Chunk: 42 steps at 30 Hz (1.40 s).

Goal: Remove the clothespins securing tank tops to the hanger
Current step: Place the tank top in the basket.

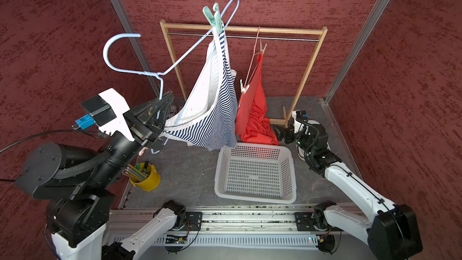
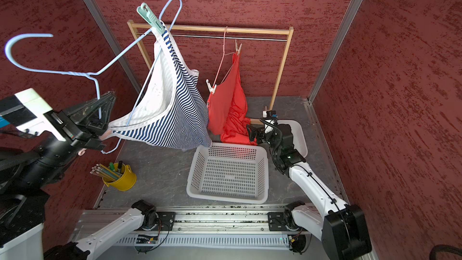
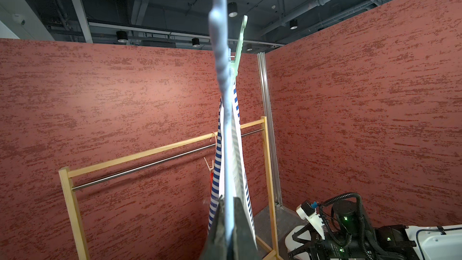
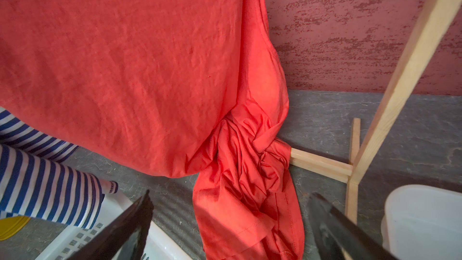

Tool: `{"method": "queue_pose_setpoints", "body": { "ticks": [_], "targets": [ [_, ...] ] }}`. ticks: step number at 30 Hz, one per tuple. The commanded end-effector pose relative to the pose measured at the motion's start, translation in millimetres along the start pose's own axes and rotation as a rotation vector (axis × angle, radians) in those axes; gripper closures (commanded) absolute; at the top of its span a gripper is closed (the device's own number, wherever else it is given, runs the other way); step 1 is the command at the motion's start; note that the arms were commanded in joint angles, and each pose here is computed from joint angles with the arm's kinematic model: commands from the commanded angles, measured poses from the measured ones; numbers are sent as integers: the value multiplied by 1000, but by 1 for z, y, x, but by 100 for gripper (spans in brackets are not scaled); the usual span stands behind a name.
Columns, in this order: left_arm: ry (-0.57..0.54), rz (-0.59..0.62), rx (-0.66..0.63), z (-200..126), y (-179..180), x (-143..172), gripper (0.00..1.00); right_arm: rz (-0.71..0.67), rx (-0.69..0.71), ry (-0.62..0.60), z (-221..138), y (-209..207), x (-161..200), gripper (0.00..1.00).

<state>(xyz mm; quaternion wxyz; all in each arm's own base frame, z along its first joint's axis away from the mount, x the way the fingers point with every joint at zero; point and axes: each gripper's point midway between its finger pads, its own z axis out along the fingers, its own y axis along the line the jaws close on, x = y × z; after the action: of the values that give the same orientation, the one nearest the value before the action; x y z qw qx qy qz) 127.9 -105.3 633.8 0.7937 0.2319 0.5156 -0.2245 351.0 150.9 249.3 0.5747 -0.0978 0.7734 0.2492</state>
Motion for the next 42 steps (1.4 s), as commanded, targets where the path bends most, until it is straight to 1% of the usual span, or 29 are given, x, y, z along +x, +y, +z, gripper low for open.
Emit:
{"method": "queue_pose_setpoints", "body": {
  "ticks": [1, 4, 7, 8, 10, 14, 18, 20, 24, 31, 34, 37, 42],
  "targets": [
    [-65, 17, 20, -11, -6, -22, 100, -24, 5, -52, -6, 5, -20, 1],
    [-59, 36, 12, -23, -8, -27, 100, -26, 8, -61, -8, 5, -23, 1],
    [-117, 49, -9, -37, -8, -37, 100, -26, 5, -69, -8, 6, -25, 1],
    [-120, 47, -5, -38, -9, -38, 100, -25, 4, -69, -8, 6, -26, 1],
    [-92, 36, 36, -33, -14, -34, 100, -24, -1, -69, -7, 7, -26, 1],
    [-51, 42, 179, -26, -36, -22, 100, -23, -1, -68, -7, 7, -26, 1],
    [-40, 42, 238, -23, -45, -12, 100, -19, 8, -71, -10, 5, -24, 1],
    [-20, 36, 261, -17, -47, -3, 100, -20, 13, -73, -13, 5, -23, 1],
    [26, 2, 275, 8, -44, 20, 100, -27, 8, -76, -20, 7, -21, 1],
    [29, -19, 389, 38, -53, 38, 100, -46, -16, -102, -42, 17, -31, 1],
    [51, -6, 436, 45, -58, 49, 100, -45, -11, -104, -53, 20, -35, 1],
    [65, 10, 509, 46, -68, 64, 100, -42, 3, -106, -68, 22, -41, 1],
    [123, -31, 572, 61, -68, 88, 100, -48, 67, -80, -92, 20, -52, 1]
  ]
}}
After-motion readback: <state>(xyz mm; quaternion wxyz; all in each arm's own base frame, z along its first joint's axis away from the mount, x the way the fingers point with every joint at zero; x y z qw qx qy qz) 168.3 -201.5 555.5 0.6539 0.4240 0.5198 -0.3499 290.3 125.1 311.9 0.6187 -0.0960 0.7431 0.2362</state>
